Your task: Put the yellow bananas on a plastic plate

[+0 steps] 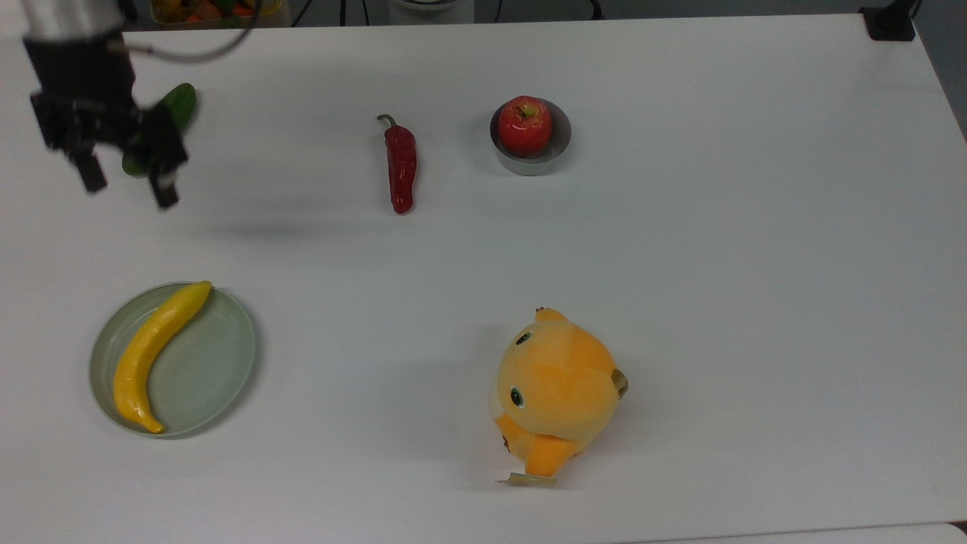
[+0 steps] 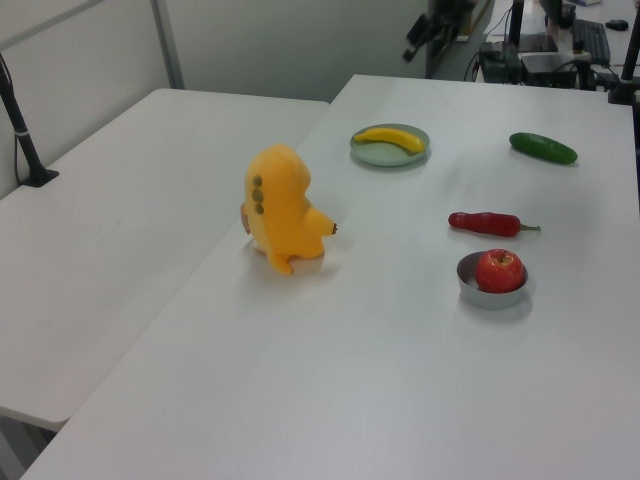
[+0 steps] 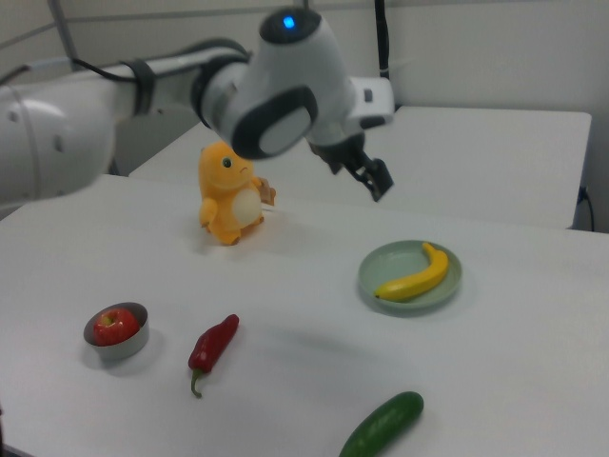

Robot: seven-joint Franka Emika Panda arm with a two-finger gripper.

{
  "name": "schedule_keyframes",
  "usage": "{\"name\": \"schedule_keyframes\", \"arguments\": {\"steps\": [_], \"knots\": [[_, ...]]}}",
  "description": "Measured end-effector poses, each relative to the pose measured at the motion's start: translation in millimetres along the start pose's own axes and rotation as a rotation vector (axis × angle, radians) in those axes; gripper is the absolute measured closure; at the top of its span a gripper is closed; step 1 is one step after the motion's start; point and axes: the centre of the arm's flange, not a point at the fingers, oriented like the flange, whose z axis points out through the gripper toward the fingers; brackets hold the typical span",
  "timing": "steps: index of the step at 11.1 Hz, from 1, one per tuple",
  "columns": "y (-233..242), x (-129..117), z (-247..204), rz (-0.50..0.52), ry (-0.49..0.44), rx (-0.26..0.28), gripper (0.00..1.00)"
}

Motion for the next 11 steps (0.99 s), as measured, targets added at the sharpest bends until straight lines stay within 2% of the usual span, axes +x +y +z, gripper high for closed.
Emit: {"name": "schedule_keyframes", "arguments": {"steps": [2,4,6,8,11], "knots": [[-23,-21,-54,-0.064,-0.151,0.005,0.0],[-65,-45,-88,-0.084,-0.271,0.033,0.0],[-112,-73,-120,-0.084,-0.372,0.015,0.0],[-152,-99,-150,-0.136,-0.436,-0.001,0.0],[-193,-124,-164,-0.214,-0.466,0.019,0.0]]}}
